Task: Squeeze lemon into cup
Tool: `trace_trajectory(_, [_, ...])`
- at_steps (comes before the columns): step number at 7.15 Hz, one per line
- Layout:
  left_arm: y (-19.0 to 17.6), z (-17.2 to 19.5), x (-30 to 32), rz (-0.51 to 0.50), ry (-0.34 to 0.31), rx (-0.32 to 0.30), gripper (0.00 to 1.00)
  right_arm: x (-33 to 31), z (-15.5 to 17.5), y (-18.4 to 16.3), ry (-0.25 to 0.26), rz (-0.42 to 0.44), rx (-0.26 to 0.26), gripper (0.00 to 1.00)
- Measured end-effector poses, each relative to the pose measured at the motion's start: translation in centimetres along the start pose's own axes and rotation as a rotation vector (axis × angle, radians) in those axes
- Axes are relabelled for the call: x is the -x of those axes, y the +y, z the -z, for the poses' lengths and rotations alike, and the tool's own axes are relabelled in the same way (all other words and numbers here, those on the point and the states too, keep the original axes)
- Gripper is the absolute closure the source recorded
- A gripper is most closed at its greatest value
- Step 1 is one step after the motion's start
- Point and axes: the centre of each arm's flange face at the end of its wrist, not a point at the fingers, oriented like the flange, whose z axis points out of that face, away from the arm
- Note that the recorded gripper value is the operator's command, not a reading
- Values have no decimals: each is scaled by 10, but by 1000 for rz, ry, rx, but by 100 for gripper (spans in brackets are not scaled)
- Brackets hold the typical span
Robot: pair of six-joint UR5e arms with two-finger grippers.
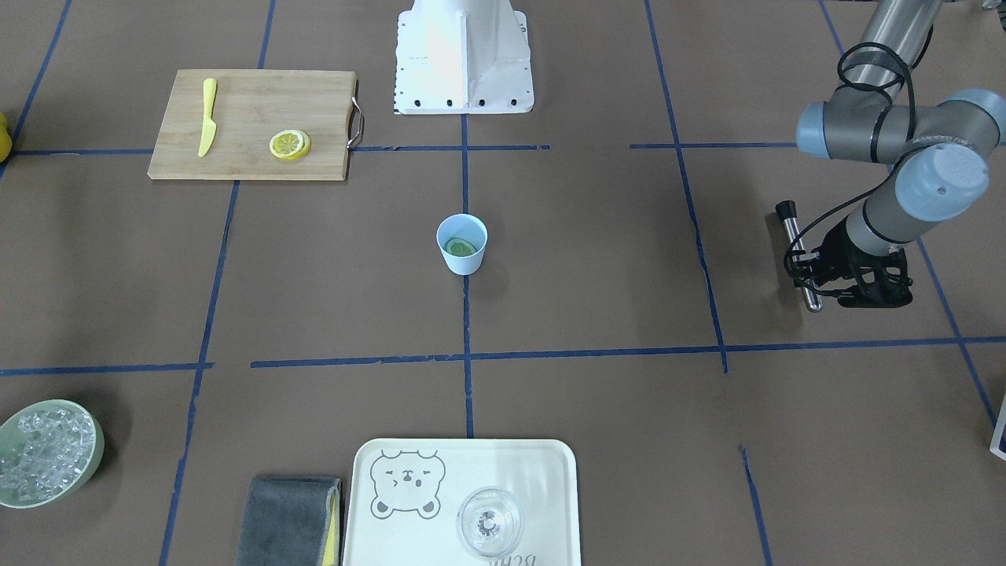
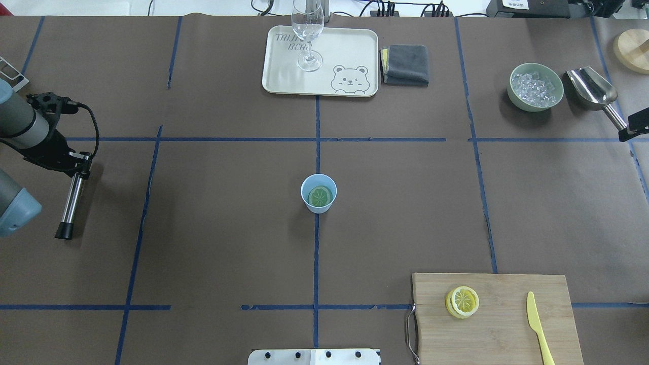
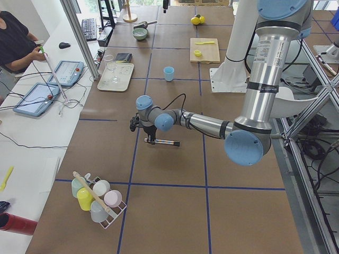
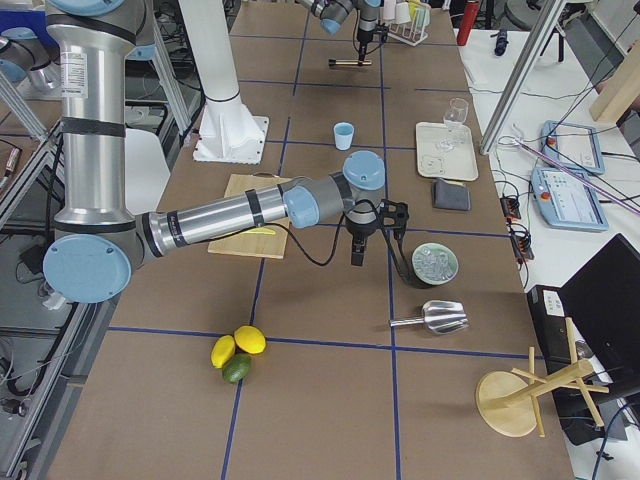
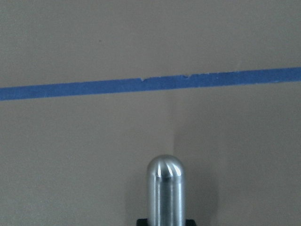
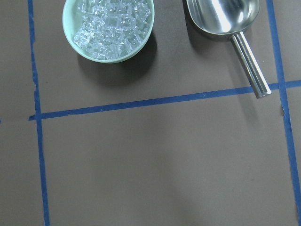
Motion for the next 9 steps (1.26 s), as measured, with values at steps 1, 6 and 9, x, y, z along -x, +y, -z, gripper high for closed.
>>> trace_trajectory(1, [1, -1, 1, 3, -1, 2, 0, -1, 0, 0, 1, -2, 1, 0])
trace_trajectory(6, [-1, 30, -3, -53, 30, -47, 0, -6, 2, -4, 9, -14, 4, 0])
trace_trajectory(9, [-11, 102, 75, -176, 105, -123, 0, -32, 16, -12, 50, 20, 42, 0])
